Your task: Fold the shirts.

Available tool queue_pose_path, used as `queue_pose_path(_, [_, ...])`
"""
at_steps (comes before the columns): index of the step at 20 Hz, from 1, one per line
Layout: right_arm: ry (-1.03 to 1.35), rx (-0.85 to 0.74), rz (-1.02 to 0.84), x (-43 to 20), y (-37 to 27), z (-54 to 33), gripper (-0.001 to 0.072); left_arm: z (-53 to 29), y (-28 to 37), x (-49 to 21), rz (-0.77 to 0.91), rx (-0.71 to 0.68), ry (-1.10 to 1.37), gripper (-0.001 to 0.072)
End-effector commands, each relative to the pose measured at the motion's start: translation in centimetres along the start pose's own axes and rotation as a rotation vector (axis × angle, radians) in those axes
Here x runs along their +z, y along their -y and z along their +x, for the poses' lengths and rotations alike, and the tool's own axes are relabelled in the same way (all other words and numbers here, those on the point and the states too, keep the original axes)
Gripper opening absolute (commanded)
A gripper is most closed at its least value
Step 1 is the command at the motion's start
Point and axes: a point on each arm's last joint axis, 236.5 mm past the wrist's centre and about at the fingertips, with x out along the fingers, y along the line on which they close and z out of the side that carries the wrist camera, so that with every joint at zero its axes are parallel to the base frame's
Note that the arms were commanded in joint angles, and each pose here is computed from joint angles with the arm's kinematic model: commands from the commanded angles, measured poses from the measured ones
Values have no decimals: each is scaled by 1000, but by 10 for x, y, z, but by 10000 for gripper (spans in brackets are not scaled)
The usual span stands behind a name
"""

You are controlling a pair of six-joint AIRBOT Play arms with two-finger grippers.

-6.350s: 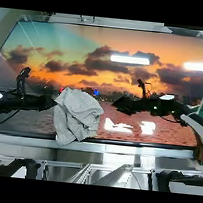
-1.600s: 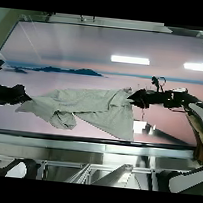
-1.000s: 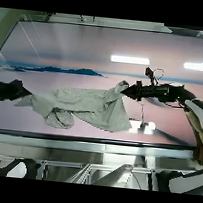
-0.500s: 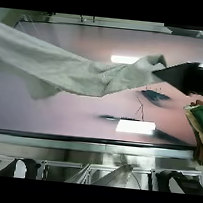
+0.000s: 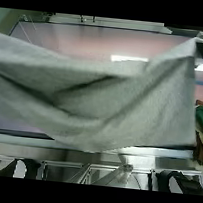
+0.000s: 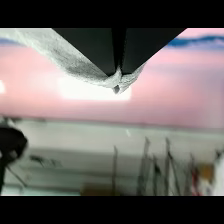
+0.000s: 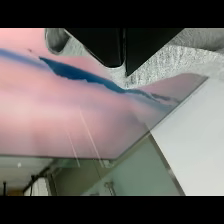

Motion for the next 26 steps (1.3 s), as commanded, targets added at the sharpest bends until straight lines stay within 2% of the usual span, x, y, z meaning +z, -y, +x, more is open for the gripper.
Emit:
queue_pose_path(1, [-181, -28, 238, -60, 92, 67, 12, 88, -16, -106, -102, -156, -320, 20])
queue_pose_path(4, [-292, 41, 489, -129, 136, 128, 13, 180, -19, -212, -164, -220, -518, 24])
queue_pose_path(5, [-306, 59, 542, -150, 149, 145, 13, 208, -23, -244, -195, -204, -562, 57])
queue_pose_path(6, [-309, 59, 589, -167, 163, 157, 13, 229, -29, -273, -215, -191, -606, 275])
queue_pose_path(7, [-306, 40, 629, -183, 182, 166, 13, 246, -35, -300, -232, -187, -665, 334])
queue_pose_path(10, [-255, -54, 721, -199, 240, 161, 24, 257, -57, -342, -189, -212, -868, 334])
queue_pose_path(11, [-225, -81, 733, -193, 257, 150, 308, 256, -64, -338, -196, -224, -905, 334])
queue_pose_path(12, [-192, -103, 738, -184, 272, 138, 720, 255, -71, -327, -229, -225, -915, 336])
queue_pose_path(14, [-155, -69, 739, -163, 279, 109, 705, 247, -90, -297, -296, -194, -910, 344])
queue_pose_path(16, [-153, 42, 748, -144, 264, 80, 690, 220, -106, -274, -390, -162, -951, 344])
queue_pose_path(17, [-177, 110, 755, -141, 250, 67, 543, 202, -110, -268, -434, -156, -990, 343])
queue_pose_path(18, [-222, 178, 763, -142, 233, 53, 312, 183, -114, -266, -466, -153, -1026, 340])
queue_pose_path(19, [-285, 222, 780, -148, 219, 43, 258, 165, -113, -267, -491, -158, -1064, 168])
queue_pose_path(20, [-356, 253, 771, -159, 206, 35, 81, 146, -112, -270, -511, -164, -1094, -7])
queue_pose_path(21, [-430, 253, 768, -173, 196, 30, 13, 132, -111, -274, -533, -155, -1101, -6])
queue_pose_path(26, [-553, 233, 873, -239, 148, 20, 12, 56, -86, -317, -595, -124, -1101, -6])
